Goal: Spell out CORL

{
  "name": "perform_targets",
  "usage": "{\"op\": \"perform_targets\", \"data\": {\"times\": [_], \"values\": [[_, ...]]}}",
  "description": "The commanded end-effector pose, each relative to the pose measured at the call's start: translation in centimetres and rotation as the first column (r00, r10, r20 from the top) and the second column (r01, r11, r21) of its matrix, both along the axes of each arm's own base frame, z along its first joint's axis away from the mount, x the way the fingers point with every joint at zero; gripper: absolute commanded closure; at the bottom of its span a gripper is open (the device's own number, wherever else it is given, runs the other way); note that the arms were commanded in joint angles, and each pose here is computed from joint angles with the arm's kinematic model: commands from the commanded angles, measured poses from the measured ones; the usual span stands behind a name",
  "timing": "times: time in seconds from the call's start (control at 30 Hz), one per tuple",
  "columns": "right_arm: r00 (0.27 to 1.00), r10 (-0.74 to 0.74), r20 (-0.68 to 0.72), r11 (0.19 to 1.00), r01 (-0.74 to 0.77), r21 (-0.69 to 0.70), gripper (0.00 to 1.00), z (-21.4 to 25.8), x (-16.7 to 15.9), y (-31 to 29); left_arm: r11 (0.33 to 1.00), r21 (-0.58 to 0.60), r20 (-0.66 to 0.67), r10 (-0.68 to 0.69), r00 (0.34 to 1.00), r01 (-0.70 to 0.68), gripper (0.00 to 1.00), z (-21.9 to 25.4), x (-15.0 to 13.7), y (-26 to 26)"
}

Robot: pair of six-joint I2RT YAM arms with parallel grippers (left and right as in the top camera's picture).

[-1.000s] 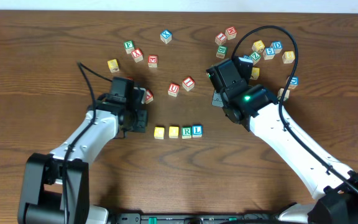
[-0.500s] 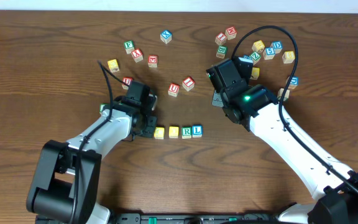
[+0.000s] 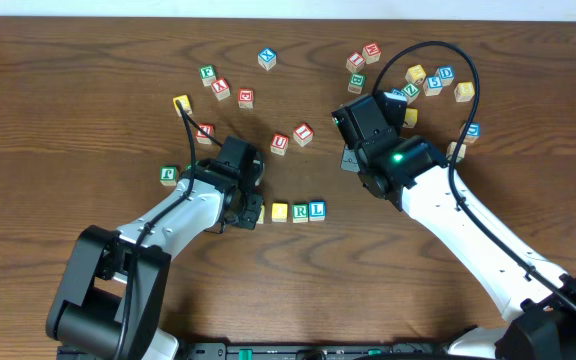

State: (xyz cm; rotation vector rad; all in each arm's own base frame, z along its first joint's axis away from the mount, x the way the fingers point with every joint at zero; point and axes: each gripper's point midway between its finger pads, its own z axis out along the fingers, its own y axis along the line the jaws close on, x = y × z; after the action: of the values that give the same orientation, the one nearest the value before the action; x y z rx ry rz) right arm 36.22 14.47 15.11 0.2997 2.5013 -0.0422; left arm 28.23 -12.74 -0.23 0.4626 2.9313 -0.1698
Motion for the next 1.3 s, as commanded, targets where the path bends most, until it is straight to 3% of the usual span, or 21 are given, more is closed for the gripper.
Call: {"op": "perform_targets", "data": {"times": [0.0, 0.6, 1.27], "values": [[1.0, -0.01, 0.0, 1.0, 0.01, -0.008, 0.99, 0.0, -0.1, -0.5, 0.999, 0.012, -0.025, 0.035, 0.999, -0.035, 0.93, -0.3, -0.5, 0.3], [1.0, -0.006, -0.001, 1.0, 0.006, -0.012, 0.99, -0.1, -0.1, -0.5, 0.999, -0.02, -0.082, 0.048, 0.995, -0.05, 0.93, -0.4, -1.8, -0.6], [1.0, 0.0, -0.003, 1.0, 0.0, -0.011, 0.99, -0.1, -0.1, -0.4, 0.998, -0.043, -0.035, 0.046, 0.998, -0.047, 0.93, -0.2, -0.6, -1.1]]}}
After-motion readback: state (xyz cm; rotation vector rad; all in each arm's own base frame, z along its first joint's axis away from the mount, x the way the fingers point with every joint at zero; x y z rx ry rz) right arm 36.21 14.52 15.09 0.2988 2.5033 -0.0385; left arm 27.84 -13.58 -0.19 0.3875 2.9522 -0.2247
